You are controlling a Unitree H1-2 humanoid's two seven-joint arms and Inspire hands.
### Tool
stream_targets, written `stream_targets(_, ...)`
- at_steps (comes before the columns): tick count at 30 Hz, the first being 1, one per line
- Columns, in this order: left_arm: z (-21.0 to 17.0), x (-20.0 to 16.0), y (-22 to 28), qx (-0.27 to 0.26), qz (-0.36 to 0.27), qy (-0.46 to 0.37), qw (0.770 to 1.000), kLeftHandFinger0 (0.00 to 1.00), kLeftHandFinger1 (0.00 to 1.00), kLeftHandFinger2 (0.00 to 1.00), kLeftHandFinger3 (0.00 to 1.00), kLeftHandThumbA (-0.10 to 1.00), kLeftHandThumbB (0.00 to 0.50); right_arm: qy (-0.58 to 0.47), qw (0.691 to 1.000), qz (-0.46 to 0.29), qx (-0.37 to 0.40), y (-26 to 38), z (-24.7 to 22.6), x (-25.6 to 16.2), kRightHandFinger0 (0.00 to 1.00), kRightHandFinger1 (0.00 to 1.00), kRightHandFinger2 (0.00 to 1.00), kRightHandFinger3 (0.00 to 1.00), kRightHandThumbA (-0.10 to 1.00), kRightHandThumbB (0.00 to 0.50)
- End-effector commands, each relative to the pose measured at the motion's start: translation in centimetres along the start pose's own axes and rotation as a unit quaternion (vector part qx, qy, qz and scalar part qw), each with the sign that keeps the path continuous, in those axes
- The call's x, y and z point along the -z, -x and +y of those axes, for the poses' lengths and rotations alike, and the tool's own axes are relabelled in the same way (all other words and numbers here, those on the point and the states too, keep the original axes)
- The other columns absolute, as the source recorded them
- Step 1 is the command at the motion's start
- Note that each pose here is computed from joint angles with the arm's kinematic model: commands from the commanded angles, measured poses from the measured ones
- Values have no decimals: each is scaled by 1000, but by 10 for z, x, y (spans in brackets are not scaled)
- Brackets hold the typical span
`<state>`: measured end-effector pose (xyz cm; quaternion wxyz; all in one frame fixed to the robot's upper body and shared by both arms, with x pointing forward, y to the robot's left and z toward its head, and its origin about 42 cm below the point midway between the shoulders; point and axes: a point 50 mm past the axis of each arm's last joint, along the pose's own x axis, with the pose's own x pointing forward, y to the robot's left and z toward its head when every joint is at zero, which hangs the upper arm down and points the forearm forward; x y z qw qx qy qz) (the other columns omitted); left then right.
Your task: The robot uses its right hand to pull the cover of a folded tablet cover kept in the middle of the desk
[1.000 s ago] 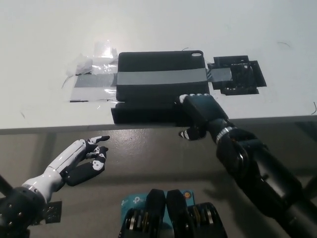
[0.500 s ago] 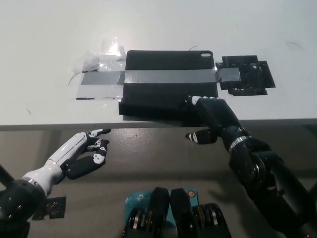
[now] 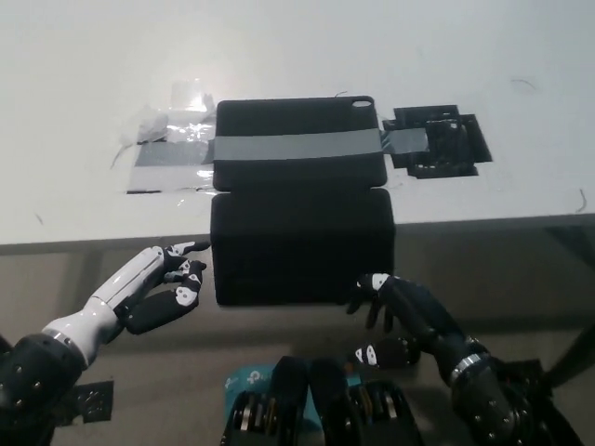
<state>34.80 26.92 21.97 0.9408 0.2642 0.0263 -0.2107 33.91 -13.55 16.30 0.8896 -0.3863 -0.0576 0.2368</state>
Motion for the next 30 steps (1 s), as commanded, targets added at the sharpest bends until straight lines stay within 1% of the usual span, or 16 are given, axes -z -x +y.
stream_targets(1,8,-3,2,-7,3,-10,1000,825,848,970,1000,1000,85,-25,999,-45,4,8,-6,-20,231,349,499,616,856,194)
stream_targets(3,7,-3,2,-4,3,-10,1000,824,851,973,1000,1000,86,-28,999,-45,4,11,-5,-22,194,318,466,600,828,197)
stream_targets(4,7,-2,2,-3,5,-12,1000,823,853,973,1000,1000,87,-27,999,-46,5,15,-9,-25,195,321,471,610,878,205)
stream_targets(7,7,-1,2,-3,7,-16,1000,810,845,963,1000,1000,87,-25,997,-60,27,19,-26,-30,154,282,441,592,883,192)
stream_targets(8,7,-1,2,-2,7,-15,1000,806,843,962,1000,1000,85,-25,998,-55,31,20,-33,-33,141,273,440,634,887,196)
stream_targets(9,7,-1,2,-1,8,-13,1000,804,841,960,1000,1000,89,-25,997,-57,38,22,-41,-33,153,290,465,745,893,202)
stream_targets(10,6,2,4,-2,10,-10,1000,804,841,961,1000,1000,94,-24,998,-53,40,24,-49,-33,247,361,521,830,874,191)
stream_targets(13,5,3,4,-6,11,-8,1000,806,839,961,1000,1000,98,-22,997,-48,61,30,-73,-29,329,405,535,789,765,141)
stream_targets(17,3,6,5,-6,16,-6,1000,808,841,964,1000,1000,99,-27,993,-16,118,39,-109,-6,378,427,555,774,617,142)
stream_targets(20,1,6,5,-6,16,-5,1000,804,835,957,1000,1000,107,-52,986,20,158,47,-124,27,460,479,571,770,627,142)
stream_targets(22,1,6,5,-1,17,-8,1000,806,836,960,1000,1000,104,-53,983,54,166,55,-131,48,563,568,656,862,659,99)
stream_targets(23,2,8,8,-4,19,-8,1000,807,840,966,1000,1000,110,-71,981,59,168,54,-135,53,547,552,657,883,628,95)
stream_targets(24,2,9,8,-8,20,-6,1000,792,829,961,1000,1000,135,-74,981,62,169,52,-137,54,599,580,687,915,654,101)
stream_targets(26,2,9,8,-8,20,-4,1000,787,825,963,1000,1000,143,-76,979,63,176,51,-138,58,600,593,707,914,674,111)
stream_targets(27,0,11,9,-8,22,-1,1000,786,824,964,1000,1000,142,-85,978,64,178,50,-136,57,517,537,665,900,661,112)
stream_targets(30,-2,12,12,-11,23,-2,1000,791,824,962,1000,1000,109,-75,981,64,169,46,-129,56,441,477,600,838,629,107)
